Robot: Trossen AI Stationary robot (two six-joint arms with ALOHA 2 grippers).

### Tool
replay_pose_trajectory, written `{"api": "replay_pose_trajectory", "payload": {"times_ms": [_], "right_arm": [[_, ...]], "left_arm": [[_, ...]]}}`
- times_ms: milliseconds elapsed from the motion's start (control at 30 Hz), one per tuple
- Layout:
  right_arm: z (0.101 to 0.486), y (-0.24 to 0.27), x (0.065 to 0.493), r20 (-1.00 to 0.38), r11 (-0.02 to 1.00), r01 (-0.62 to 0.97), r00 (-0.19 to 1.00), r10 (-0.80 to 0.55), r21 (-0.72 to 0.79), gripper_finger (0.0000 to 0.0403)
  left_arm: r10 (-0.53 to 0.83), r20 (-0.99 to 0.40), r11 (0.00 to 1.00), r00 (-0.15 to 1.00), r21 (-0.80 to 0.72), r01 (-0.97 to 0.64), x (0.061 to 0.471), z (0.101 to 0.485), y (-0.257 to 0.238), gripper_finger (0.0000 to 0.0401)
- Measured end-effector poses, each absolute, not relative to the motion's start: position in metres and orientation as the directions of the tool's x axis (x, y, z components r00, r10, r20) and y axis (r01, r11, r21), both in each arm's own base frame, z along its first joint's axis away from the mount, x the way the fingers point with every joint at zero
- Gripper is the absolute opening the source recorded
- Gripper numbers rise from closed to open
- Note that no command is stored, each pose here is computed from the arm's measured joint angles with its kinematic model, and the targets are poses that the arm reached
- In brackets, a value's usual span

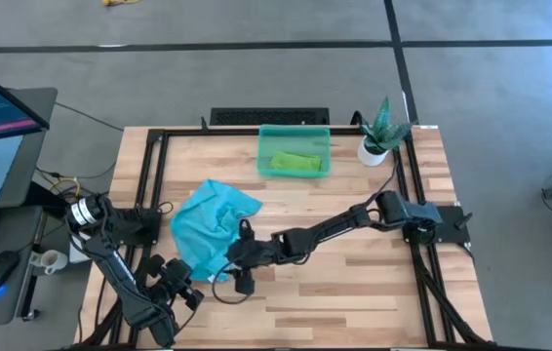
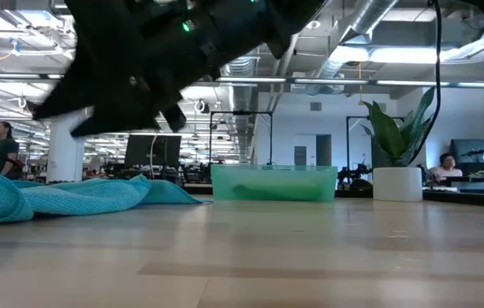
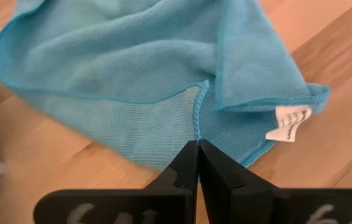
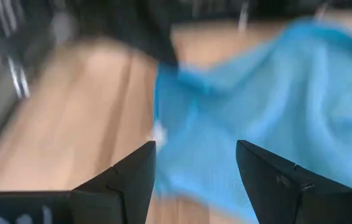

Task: Roll microfiber towels into tight, uniform cylinder then place into a basket
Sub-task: Fold the blue microfiber cloth

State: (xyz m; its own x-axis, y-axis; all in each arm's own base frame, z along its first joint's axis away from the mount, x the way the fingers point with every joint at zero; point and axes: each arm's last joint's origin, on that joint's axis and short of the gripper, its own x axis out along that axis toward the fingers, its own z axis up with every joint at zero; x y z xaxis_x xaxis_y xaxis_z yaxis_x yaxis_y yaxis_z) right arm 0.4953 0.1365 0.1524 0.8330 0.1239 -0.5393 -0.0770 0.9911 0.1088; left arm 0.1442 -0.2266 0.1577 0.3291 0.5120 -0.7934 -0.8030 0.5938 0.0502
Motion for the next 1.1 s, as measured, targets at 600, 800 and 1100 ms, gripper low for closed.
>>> {"api": "replay_pose_trajectory", "payload": {"times_ms": [600,800,1100], "right_arm": [[0.177,0.161,0.433,-0.807,0.956,-0.095,0.564,-0.176,-0.276,0.0244],[0.183,0.184,0.436,-0.74,0.967,-0.107,0.664,-0.105,-0.233,0.0244],[0.171,0.182,0.444,-0.61,0.99,-0.067,0.792,-0.021,-0.121,0.0244]], "left_arm": [[0.324,-0.738,0.828,0.591,-0.081,-0.555,0.235,0.159,-0.22,0.0],[0.334,-0.727,0.819,0.6,-0.091,-0.566,0.234,0.163,-0.222,0.0],[0.334,-0.736,0.816,0.588,-0.087,-0.572,0.227,0.162,-0.226,0.0]]}}
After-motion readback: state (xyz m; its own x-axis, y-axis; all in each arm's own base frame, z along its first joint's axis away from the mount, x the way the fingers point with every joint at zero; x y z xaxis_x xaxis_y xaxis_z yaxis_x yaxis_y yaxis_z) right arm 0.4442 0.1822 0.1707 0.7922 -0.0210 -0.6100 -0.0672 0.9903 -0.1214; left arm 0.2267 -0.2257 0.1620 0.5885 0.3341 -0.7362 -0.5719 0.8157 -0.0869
